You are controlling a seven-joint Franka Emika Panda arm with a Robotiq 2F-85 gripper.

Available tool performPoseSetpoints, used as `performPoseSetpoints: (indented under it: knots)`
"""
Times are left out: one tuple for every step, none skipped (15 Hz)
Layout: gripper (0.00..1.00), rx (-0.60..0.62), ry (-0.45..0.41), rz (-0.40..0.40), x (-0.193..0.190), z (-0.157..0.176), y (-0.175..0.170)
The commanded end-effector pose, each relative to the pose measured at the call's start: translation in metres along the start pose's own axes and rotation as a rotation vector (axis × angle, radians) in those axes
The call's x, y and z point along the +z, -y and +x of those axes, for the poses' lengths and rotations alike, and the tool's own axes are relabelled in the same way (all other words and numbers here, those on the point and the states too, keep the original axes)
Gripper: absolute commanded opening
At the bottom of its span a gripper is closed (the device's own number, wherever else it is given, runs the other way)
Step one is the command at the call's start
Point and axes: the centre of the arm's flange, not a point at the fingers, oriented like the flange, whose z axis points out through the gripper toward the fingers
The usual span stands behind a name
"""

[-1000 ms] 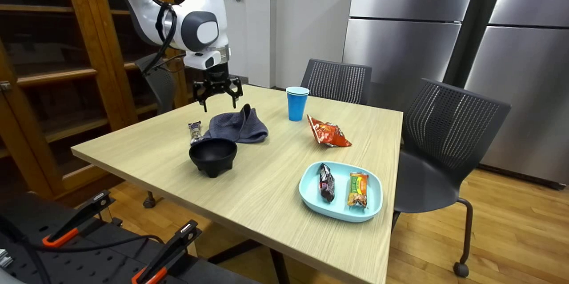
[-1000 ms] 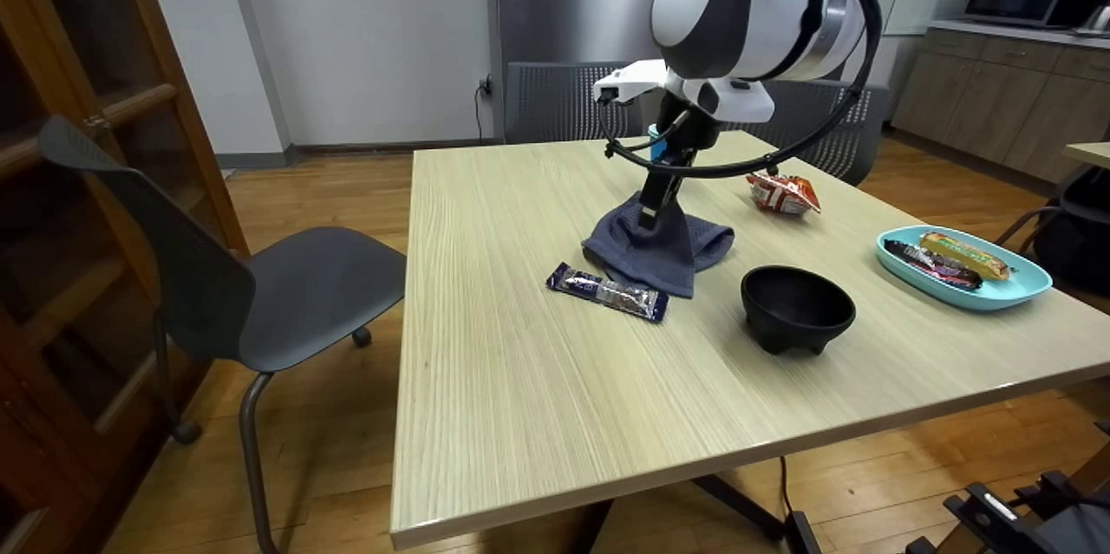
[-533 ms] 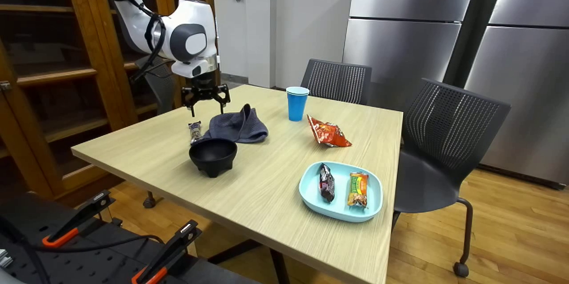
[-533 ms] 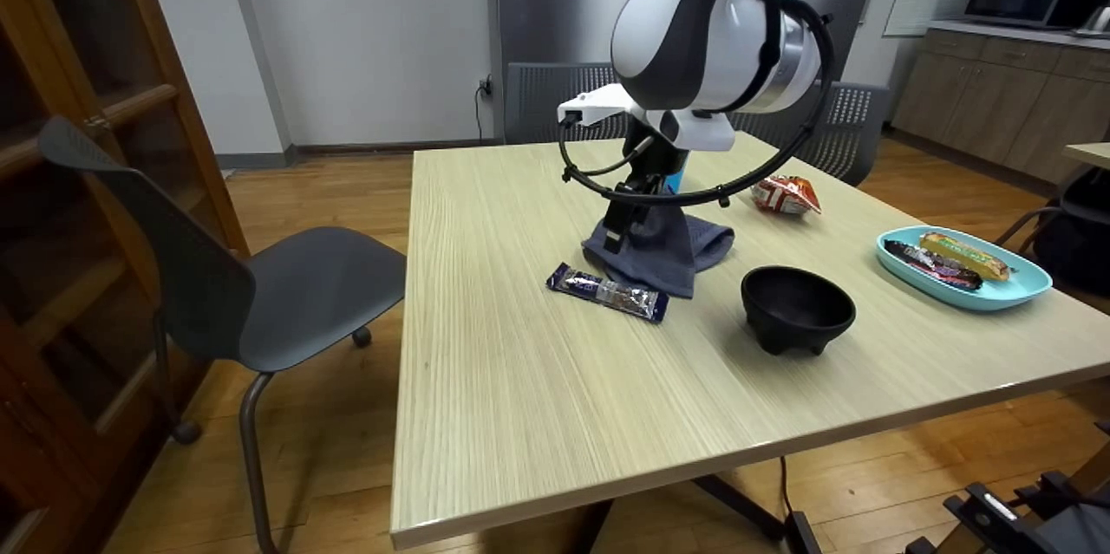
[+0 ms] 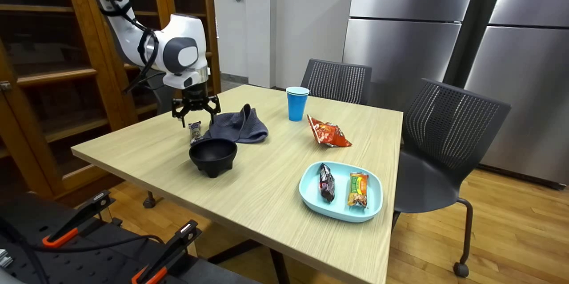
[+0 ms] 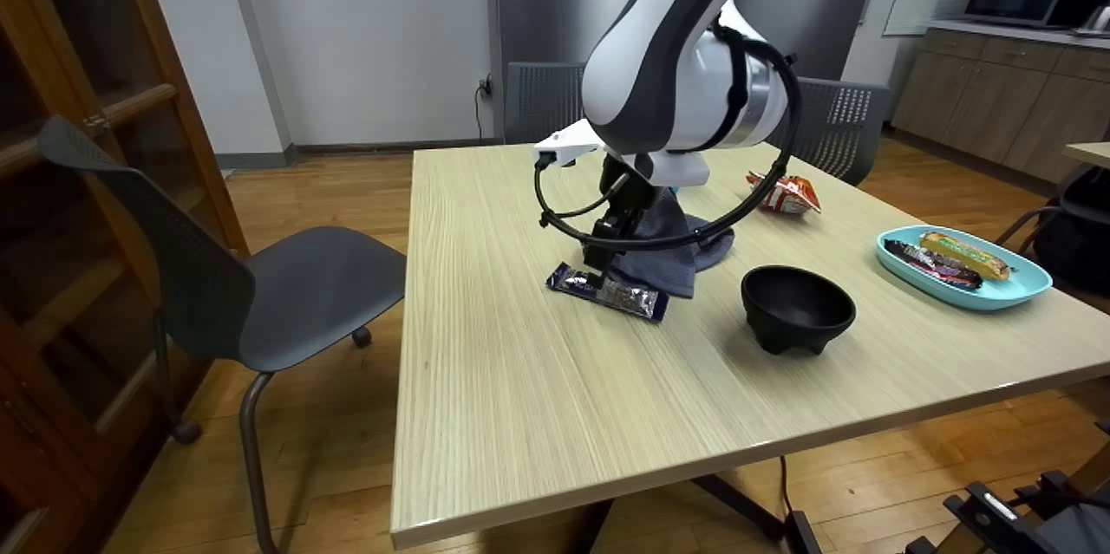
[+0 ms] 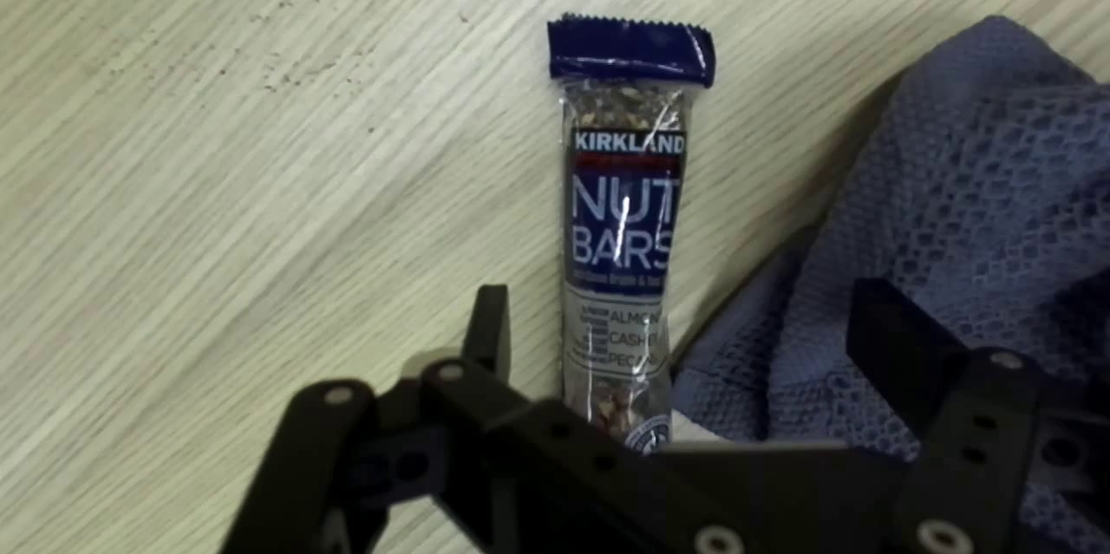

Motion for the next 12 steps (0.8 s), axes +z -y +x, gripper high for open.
performPoseSetpoints:
  knots:
    - [1.00,0.003,-0.028,-0.017,0.013,-0.017,0.002]
    - [1.00,0.000,-0.034,-0.019,0.017,-0.018,0.001]
    - [1.00,0.000,-0.041,-0.027,0.020,-0.019,0.001]
    - [1.00,-0.002,-0.045,-0.035,0.023,-0.020,0.001]
    - [1.00,-0.004,-0.052,-0.040,0.025,-0.021,0.000]
    - [1.00,-0.011,-0.055,-0.047,0.026,-0.022,-0.002]
    - [1.00,-0.018,-0.059,-0.050,0.027,-0.023,-0.003]
    - [1.00,-0.024,-0.062,-0.051,0.027,-0.024,-0.004]
    - [1.00,-0.027,-0.066,-0.053,0.028,-0.025,-0.005]
    - [1.00,-0.030,-0.068,-0.055,0.029,-0.026,-0.005]
    - [1.00,-0.033,-0.071,-0.057,0.028,-0.027,-0.006]
    - [1.00,-0.035,-0.073,-0.060,0.029,-0.028,-0.006]
